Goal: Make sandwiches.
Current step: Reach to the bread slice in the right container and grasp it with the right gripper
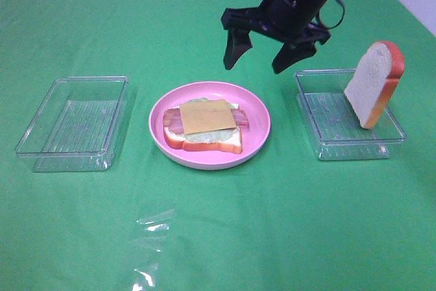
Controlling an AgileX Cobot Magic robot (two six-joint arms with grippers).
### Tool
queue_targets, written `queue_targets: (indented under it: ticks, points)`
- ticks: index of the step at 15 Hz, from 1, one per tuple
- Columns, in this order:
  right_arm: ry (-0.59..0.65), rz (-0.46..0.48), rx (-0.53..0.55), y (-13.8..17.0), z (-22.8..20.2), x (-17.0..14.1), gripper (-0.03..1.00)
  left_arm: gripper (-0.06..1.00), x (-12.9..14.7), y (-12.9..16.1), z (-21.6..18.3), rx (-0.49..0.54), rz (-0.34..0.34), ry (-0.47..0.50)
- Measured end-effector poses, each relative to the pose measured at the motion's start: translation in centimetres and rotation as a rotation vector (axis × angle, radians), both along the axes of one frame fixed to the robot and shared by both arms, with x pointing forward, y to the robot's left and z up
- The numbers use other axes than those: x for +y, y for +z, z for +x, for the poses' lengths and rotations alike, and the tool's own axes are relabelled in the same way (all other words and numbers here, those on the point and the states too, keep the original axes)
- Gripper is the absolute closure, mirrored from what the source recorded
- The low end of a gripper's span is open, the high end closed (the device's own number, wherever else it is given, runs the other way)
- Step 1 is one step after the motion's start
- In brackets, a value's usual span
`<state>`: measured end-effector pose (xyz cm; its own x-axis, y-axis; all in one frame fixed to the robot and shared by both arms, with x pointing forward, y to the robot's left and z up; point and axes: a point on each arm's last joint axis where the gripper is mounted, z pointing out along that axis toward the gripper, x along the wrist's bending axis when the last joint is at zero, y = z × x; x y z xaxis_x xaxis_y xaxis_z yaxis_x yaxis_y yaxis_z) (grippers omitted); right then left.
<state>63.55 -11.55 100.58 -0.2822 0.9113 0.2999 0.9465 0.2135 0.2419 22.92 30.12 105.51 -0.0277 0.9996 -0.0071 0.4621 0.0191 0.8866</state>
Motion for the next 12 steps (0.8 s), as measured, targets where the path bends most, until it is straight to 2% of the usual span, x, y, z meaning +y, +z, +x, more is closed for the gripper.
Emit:
queue_targets:
  ticks: [3,5,7,9,11,12]
  points:
    - [-0.065,-0.177,-0.079,5.5,0.2,-1.9,0.12,-0.05,0.0,0.0,0.0,0.0,0.0,0.0]
    - [-0.095,-0.228,-0.098,7.2,0.5,-3.0,0.12,-0.05,0.0,0.0,0.0,0.0,0.0,0.0]
    - [-0.171,-0.225,-0.134,8.9,1.5,-5.6,0.12,-0.05,0.0,0.0,0.0,0.0,0.0,0.0]
    - [-0.234,-0.224,-0.139,9.4,2.3,-8.0,0.12,-0.05,0.0,0.0,0.0,0.0,0.0,0.0]
    - [-0.312,-0.23,-0.129,9.4,2.9,-11.4,0.12,-0.05,0.0,0.0,0.0,0.0,0.0,0.0]
    - [-0.368,-0.236,-0.124,9.4,3.3,-14.0,0.12,-0.05,0.0,0.0,0.0,0.0,0.0,0.0]
